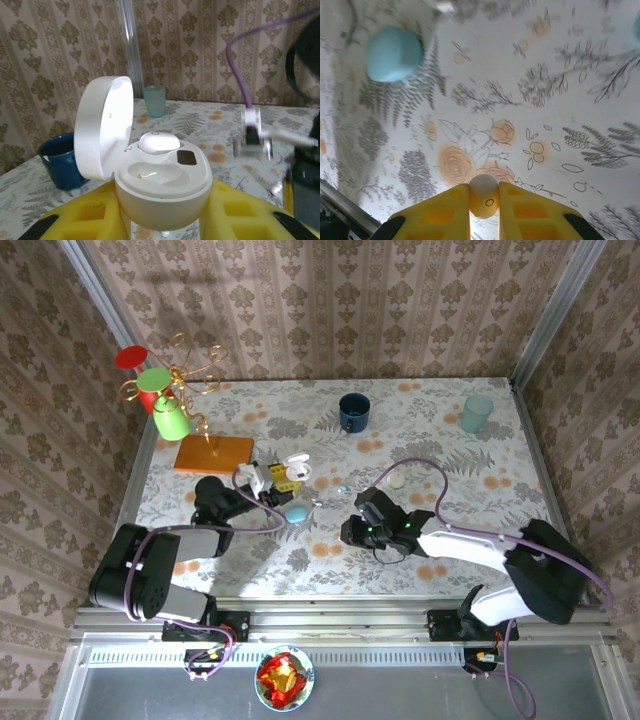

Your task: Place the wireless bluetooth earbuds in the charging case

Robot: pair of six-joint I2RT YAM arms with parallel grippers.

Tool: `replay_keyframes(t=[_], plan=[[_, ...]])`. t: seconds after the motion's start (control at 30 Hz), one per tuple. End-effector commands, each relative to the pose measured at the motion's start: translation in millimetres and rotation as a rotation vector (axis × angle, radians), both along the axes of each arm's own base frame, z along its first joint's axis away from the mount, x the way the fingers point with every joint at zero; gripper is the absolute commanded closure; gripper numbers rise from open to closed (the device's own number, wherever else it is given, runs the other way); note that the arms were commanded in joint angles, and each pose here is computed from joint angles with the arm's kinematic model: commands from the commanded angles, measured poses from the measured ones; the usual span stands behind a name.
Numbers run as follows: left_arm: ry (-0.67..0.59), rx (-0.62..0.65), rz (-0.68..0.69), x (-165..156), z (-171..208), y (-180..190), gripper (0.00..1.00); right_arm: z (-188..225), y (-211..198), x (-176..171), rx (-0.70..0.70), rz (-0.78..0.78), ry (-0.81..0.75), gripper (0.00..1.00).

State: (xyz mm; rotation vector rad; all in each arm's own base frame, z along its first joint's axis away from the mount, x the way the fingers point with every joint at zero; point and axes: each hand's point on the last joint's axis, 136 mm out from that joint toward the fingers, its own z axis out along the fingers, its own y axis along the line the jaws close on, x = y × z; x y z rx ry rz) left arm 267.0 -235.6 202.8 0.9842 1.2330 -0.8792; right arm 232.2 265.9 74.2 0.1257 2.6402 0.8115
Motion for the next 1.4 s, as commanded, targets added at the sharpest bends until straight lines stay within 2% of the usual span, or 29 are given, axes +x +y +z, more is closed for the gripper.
replay_keyframes(t=[0.0,0.17,0.3,0.47,0.67,1.0,1.37], plan=[[-0.038,0.011,-0.018,-2,-2,-7,0.68,32,-25,10,-0.119,0.014,-0.122,0.81],[-0.026,0.026,-0.051,-6,-11,-20,0.68,83,-32,22,-0.175,0.075,-0.242,0.8],[-0.023,0.036,-0.067,-5,-16,-29,0.68,122,-21,28,-0.113,0.119,-0.316,0.81],[-0.016,0.043,-0.105,-8,-21,-37,0.69,147,-8,37,-0.123,0.173,-0.34,0.81],[-0.018,0.049,-0.103,-7,-24,-37,0.69,157,15,49,-0.143,0.223,-0.318,0.81],[-0.021,0.055,-0.096,-6,-26,-37,0.69,148,46,63,-0.183,0.276,-0.284,0.81],[-0.025,0.057,-0.097,-7,-26,-36,0.69,139,68,71,-0.164,0.312,-0.266,0.82]])
